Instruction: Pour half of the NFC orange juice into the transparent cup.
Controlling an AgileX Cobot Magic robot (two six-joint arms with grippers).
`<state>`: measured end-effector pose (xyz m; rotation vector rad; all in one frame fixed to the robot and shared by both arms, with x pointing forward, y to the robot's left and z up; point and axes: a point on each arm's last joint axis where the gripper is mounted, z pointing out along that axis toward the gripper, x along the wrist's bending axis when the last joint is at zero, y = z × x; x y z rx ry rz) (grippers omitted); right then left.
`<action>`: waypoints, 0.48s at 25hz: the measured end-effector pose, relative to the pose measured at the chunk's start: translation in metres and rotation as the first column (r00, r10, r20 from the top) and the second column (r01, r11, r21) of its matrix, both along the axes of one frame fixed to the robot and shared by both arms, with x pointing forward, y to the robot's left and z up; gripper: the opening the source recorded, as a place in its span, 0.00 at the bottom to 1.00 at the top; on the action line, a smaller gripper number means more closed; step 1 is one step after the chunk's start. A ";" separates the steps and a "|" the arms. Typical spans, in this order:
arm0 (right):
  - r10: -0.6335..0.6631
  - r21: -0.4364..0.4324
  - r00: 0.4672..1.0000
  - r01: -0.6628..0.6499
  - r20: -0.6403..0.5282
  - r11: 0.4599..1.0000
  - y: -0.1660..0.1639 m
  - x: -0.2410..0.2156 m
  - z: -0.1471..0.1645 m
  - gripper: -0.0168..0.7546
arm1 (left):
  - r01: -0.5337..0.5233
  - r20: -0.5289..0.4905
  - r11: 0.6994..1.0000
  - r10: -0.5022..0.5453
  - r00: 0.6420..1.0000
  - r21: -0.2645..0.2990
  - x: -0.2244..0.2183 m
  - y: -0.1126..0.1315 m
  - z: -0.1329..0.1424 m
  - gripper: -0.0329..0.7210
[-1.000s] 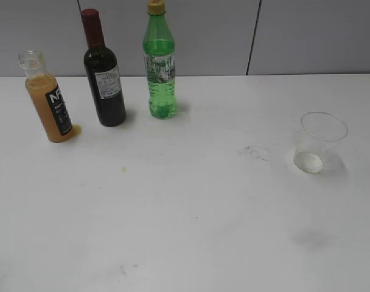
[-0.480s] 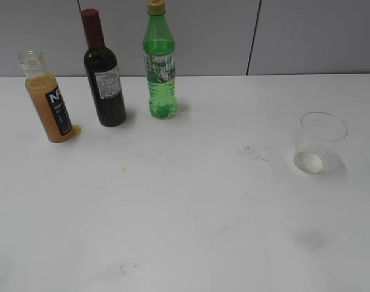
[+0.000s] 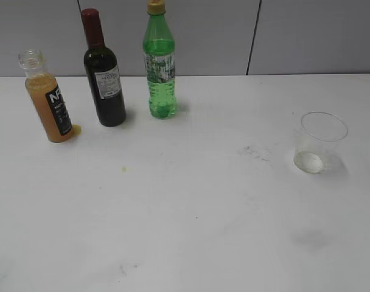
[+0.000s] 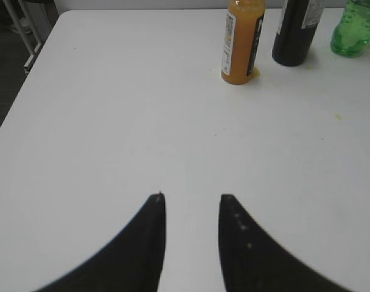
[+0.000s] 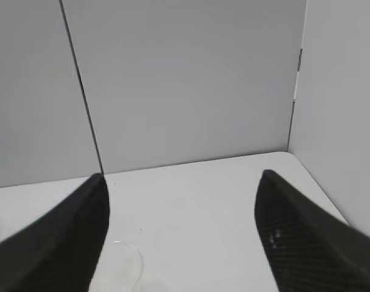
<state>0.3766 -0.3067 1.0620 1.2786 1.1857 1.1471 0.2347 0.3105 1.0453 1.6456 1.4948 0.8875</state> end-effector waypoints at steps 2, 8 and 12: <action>0.002 -0.036 1.000 -0.003 -0.014 0.999 0.000 0.006 -0.013 0.76 | 0.000 0.000 1.000 0.000 1.000 0.000 0.000 0.000 0.000 0.36; 0.154 -0.100 0.988 -0.154 -0.016 0.983 0.013 0.015 -0.051 0.76 | 0.000 0.000 1.000 0.000 1.000 0.000 0.000 0.000 0.000 0.36; 0.229 -0.063 0.972 -0.232 -0.055 0.971 0.020 0.020 -0.070 0.79 | 0.000 0.000 1.000 0.000 1.000 0.000 0.000 0.000 0.000 0.36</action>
